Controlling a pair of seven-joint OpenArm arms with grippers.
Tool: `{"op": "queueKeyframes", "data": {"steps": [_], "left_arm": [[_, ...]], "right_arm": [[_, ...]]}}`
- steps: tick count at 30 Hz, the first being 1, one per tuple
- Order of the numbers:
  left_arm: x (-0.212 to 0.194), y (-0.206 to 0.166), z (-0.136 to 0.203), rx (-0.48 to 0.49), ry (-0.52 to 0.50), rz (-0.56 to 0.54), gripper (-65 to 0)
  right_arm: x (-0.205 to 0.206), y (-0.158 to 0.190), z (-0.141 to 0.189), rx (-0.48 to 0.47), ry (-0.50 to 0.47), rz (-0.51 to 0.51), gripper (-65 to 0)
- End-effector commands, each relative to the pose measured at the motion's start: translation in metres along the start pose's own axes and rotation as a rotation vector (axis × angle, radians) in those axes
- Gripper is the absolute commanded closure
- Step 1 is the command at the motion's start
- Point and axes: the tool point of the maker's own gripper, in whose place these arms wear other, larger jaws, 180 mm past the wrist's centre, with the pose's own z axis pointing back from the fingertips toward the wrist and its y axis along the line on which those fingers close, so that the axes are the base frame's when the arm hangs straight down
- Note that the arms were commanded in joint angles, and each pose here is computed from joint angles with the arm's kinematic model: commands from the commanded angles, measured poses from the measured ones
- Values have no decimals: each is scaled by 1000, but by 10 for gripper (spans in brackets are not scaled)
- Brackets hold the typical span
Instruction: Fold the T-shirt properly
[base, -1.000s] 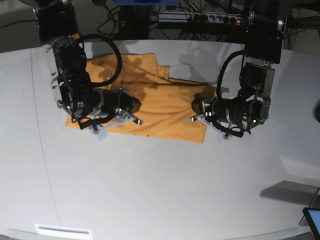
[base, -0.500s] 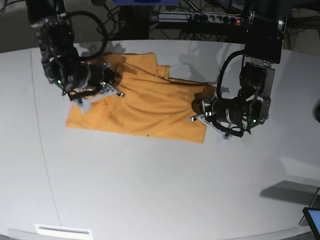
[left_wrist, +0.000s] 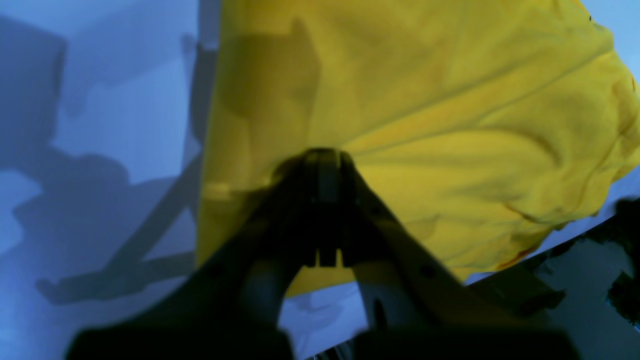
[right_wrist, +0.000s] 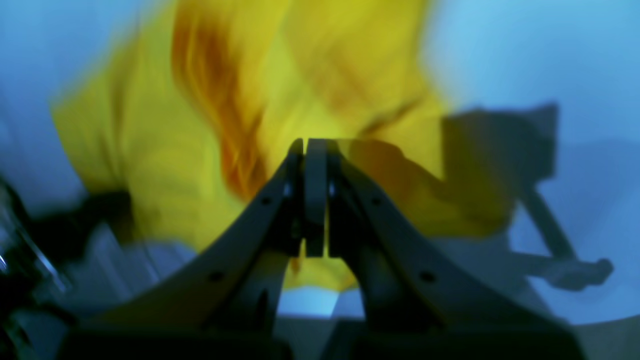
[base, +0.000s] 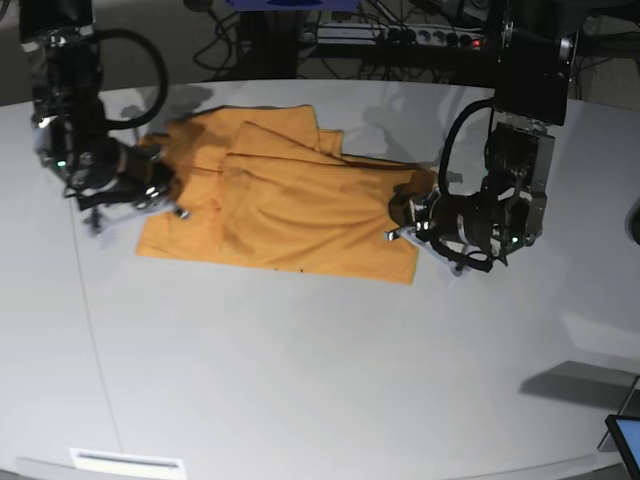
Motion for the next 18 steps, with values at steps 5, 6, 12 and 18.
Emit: {"op": "queueKeyframes", "data": {"steps": [5, 6, 12, 18], "left_arm": [[4, 19, 4, 82, -18, -4, 0], [5, 18, 4, 82, -19, -4, 0], [8, 18, 5, 81, -25, -4, 0], [9, 17, 6, 81, -29, -5, 0]], "right_arm": [[50, 8, 31, 137, -137, 219, -1], [56, 9, 37, 169, -157, 240, -3], [62, -3, 50, 281, -158, 193, -68], [53, -22, 37, 297, -94, 99, -165]]}}
